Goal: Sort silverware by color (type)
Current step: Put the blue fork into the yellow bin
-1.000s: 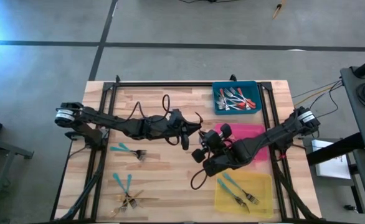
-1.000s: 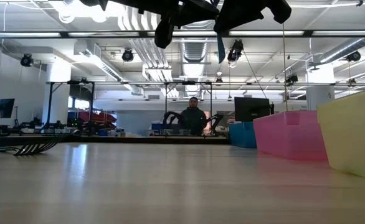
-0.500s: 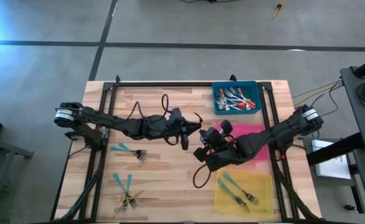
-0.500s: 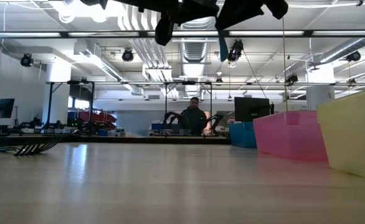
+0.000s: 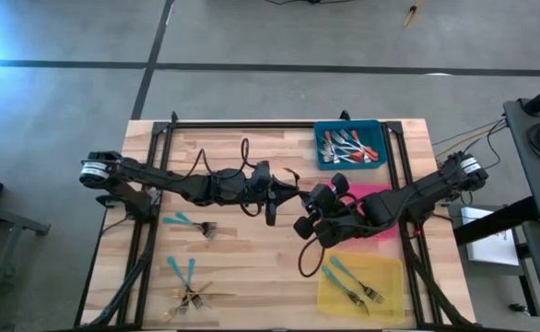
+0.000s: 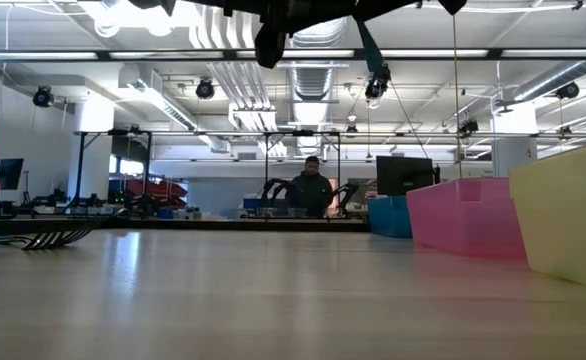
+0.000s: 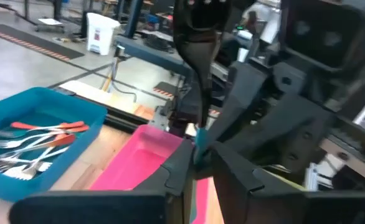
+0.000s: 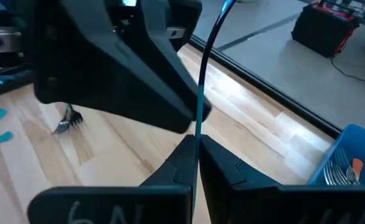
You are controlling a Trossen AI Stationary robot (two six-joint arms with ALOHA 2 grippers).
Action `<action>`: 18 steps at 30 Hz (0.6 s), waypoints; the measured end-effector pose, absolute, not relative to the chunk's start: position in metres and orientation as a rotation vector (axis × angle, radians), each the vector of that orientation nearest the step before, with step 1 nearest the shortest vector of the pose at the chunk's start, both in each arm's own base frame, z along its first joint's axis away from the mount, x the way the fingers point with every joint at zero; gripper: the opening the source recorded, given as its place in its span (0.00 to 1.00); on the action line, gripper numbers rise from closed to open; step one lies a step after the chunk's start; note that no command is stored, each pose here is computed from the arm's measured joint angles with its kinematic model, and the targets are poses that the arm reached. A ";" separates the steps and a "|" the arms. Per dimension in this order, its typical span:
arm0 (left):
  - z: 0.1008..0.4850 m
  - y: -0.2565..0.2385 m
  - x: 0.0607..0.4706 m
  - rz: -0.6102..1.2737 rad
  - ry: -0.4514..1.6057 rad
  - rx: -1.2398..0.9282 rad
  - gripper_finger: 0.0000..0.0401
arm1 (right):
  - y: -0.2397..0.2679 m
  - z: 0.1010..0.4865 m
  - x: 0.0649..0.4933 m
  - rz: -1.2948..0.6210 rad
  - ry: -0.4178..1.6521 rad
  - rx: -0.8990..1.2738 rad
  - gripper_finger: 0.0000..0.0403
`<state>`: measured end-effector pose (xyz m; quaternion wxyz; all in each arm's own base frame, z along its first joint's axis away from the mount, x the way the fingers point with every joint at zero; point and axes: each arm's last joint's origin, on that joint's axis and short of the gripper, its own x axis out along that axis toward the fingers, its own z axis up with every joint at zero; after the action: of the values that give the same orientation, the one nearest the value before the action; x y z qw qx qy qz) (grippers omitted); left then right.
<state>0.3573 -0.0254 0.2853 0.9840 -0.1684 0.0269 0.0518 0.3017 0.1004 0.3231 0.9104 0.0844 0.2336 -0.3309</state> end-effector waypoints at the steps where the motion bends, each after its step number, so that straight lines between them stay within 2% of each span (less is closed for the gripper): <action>1: 0.286 -0.026 0.357 0.094 0.053 -0.338 0.12 | 0.100 0.325 0.300 -0.680 0.478 0.178 0.02; 6: 0.283 -0.027 0.357 0.063 0.089 -0.312 0.18 | 0.096 0.337 0.290 -0.643 0.478 0.201 0.02; 10: 0.279 -0.028 0.353 0.004 0.184 -0.291 0.21 | 0.093 0.349 0.274 -0.495 0.567 0.320 0.02; 14: 0.271 -0.029 0.343 -0.021 0.351 -0.268 0.21 | 0.106 0.350 0.257 -0.287 0.740 0.461 0.02; 18: 0.256 -0.030 0.330 0.006 0.567 -0.258 0.21 | 0.142 0.343 0.246 -0.124 0.873 0.573 0.02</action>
<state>0.3296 -0.0299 0.2561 0.9518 -0.1272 0.2790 0.0031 0.2465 0.1420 0.3427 0.8650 0.2734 0.4166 -0.0593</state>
